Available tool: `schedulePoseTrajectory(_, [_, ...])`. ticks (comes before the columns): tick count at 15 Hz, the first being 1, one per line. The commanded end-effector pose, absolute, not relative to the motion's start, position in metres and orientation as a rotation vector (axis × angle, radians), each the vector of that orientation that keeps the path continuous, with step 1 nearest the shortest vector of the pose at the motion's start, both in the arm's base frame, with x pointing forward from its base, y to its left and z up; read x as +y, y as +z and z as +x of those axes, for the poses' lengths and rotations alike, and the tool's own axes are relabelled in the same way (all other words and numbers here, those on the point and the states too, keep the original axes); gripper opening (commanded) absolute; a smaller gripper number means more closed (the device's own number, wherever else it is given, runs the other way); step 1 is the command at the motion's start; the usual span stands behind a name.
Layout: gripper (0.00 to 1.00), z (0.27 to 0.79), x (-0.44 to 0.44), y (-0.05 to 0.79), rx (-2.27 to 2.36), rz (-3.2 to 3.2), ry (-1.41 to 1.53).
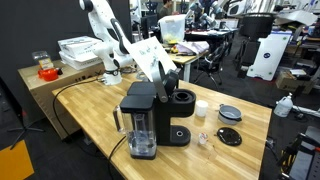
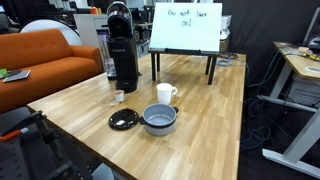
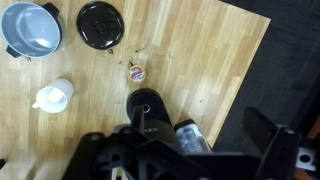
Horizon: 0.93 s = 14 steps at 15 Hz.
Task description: Put the coffee pod inside the coffeemaker
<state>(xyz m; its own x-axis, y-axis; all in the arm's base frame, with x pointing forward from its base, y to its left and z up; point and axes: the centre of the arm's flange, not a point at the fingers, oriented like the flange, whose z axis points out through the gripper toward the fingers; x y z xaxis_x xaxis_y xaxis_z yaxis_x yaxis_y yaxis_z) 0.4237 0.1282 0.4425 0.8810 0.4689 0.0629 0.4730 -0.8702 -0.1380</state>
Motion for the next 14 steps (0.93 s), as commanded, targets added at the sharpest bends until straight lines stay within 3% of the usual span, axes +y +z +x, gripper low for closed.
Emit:
schedulePoseTrajectory(1, [1.00,0.424,0.128,0.442,-0.731,-2.901,-0.041])
schedulePoseTrajectory(14, [1.00,0.419,0.090,0.397,-0.770,-2.779,-0.003])
